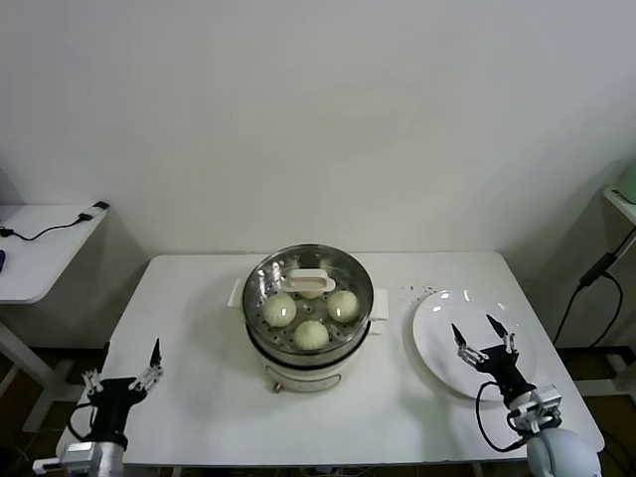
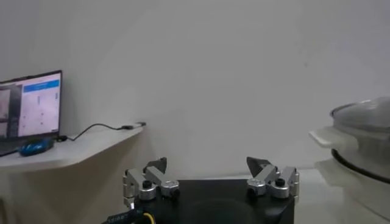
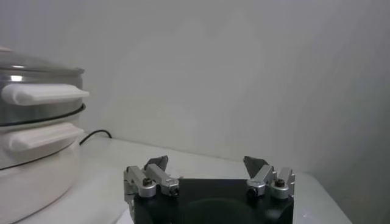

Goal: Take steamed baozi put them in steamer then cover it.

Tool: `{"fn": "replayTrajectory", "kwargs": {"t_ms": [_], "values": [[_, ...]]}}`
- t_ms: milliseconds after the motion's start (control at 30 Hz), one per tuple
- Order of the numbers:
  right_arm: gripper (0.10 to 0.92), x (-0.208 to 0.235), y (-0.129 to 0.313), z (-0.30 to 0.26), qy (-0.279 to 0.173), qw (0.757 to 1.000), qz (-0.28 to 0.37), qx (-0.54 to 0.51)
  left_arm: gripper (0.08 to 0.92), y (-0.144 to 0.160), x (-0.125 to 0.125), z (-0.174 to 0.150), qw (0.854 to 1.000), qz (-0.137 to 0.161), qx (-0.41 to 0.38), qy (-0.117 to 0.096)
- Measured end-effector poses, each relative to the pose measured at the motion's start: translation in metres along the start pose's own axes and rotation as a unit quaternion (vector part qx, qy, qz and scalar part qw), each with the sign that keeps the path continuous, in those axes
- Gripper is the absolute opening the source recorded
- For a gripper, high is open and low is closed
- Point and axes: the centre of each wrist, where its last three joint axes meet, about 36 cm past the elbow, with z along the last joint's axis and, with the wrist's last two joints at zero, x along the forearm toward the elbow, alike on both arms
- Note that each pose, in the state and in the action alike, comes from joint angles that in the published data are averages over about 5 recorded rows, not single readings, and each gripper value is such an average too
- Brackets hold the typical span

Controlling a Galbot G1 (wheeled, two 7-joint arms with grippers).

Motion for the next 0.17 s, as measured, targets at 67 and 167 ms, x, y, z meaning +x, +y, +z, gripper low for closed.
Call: {"fn": "replayTrajectory", "kwargs": {"t_ms": [67,167], "values": [[0.823,0.0011,0.0014,0.0008,0.0,1.0,0.0,-0.002,0.823,0.0035,0.003,0.0024,1.0,-0.001,0.002,0.0],[0.823,0.0022,0.0027,0.0018,0.0,1.0,0.0,-0.003,0.823,0.006,0.0053,0.0038,1.0,-0.001,0.005,-0.001]]}}
